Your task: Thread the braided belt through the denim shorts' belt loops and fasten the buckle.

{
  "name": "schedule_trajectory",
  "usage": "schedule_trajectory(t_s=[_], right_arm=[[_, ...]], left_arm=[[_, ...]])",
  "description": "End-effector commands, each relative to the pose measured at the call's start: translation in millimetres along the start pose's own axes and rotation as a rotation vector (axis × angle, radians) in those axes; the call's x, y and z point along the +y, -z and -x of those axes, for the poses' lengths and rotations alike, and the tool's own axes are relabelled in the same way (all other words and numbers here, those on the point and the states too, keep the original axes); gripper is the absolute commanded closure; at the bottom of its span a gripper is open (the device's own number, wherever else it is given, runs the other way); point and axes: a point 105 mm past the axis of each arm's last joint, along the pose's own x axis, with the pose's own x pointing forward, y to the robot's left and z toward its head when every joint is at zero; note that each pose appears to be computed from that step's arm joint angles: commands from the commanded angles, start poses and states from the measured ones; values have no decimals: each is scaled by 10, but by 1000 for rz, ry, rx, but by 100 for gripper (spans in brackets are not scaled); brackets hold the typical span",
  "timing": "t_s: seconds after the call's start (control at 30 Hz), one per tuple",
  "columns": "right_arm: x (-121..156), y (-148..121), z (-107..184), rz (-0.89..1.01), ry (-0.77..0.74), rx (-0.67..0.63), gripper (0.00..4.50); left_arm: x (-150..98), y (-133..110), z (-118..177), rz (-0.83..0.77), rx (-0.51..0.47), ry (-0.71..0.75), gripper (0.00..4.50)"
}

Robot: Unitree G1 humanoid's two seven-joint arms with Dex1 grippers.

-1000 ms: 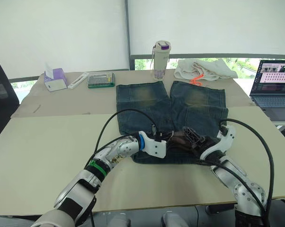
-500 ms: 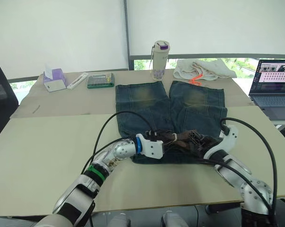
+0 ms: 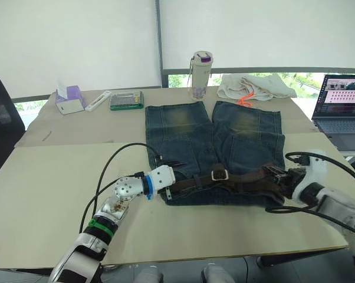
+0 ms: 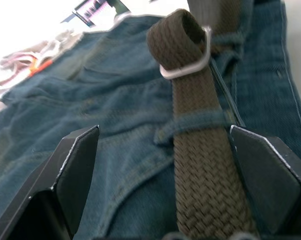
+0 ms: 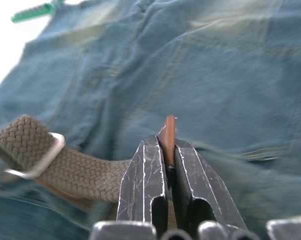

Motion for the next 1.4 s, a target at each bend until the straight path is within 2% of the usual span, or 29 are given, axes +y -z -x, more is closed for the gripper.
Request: schedule_trajectory(t_s=[0.03, 0.17, 0.33, 0.5, 0.6, 0.73, 1.0, 1.17, 1.3, 1.4], right_arm=[[-86, -135, 80, 128, 19, -15, 450], [-156, -233, 131, 187, 28, -29, 450], [-13, -699, 173, 100, -48, -208, 450], [207, -901, 208, 40, -151, -276, 450], [256, -923, 239, 36, -178, -275, 450], [196, -879, 274, 66, -158, -238, 450], [422, -1213, 409, 4, -303, -415, 450], [405, -1193, 441, -11, -311, -404, 450], [273, -893, 329, 38, -232, -249, 450], [206, -620, 257, 90, -184, -109, 450]], left_arm=[[-123, 44, -3, -27, 32, 69, 7], [-202, 121, 36, -21, 68, 108, 7], [-310, 340, 243, -31, 188, 207, 7], [-187, 486, 421, -35, 277, 179, 7], [-104, 559, 522, -44, 324, 153, 7], [-85, 609, 583, -48, 353, 150, 7], [-140, 618, 557, -44, 347, 166, 7], [-166, 612, 532, -41, 342, 172, 7], [-167, 605, 524, -37, 337, 173, 7], [-89, 531, 510, -9, 297, 134, 7]])
